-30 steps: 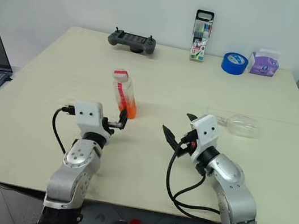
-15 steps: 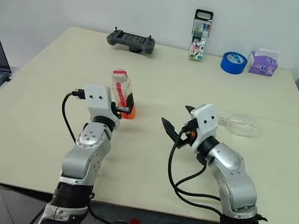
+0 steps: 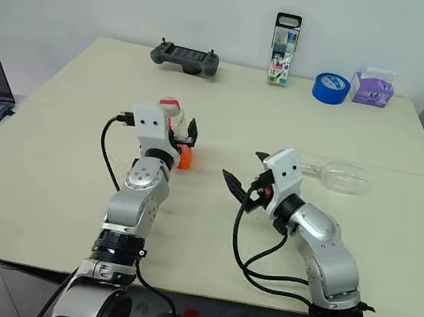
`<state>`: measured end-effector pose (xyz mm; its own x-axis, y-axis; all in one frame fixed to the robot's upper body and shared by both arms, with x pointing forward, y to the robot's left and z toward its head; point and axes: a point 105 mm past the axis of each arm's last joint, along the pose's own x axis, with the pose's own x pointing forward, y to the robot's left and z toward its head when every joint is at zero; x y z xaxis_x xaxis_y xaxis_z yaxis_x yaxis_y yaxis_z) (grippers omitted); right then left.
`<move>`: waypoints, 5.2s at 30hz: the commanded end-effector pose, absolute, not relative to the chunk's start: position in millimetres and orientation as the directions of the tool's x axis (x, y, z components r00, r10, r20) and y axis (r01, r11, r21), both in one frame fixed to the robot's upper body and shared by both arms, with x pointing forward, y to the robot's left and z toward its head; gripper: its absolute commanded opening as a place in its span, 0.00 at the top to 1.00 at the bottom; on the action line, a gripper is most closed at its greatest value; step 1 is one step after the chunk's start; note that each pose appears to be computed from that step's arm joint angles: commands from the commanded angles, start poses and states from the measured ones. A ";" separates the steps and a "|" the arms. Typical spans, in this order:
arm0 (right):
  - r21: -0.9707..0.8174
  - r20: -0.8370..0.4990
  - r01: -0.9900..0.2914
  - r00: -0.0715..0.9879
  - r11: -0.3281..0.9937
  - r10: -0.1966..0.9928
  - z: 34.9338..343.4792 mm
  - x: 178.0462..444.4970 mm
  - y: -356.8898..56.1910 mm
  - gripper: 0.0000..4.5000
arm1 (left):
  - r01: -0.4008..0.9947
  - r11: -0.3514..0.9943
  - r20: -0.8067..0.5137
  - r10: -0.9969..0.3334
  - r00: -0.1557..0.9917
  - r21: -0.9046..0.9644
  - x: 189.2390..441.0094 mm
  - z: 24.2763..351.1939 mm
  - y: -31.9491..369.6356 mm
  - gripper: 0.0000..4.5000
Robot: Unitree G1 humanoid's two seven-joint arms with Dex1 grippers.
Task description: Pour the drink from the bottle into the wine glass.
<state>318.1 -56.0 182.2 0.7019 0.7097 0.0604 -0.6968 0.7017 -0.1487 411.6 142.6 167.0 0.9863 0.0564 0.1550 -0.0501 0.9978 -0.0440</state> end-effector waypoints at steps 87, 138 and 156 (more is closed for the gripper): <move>-0.021 0.060 -0.719 0.693 0.695 0.719 243.0 287.8 -14.9 0.17 | 0.673 0.730 0.162 -0.683 0.712 0.119 302.2 185.5 64.3 0.60; -0.146 0.055 -0.722 0.677 0.677 0.734 258.9 283.8 -18.6 0.05 | 0.692 0.707 0.194 -0.706 0.681 0.144 309.5 190.7 55.2 0.60; -0.044 0.035 -0.631 0.774 0.774 0.633 251.8 291.7 -15.2 0.09 | 0.690 0.707 0.194 -0.707 0.680 0.156 312.3 191.0 54.8 0.60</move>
<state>294.1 -13.6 241.6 0.7688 0.6394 -0.0099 -0.6392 0.7680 -0.0396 317.1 59.5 175.6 0.7100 -0.6907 0.1371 0.6804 0.7231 0.1194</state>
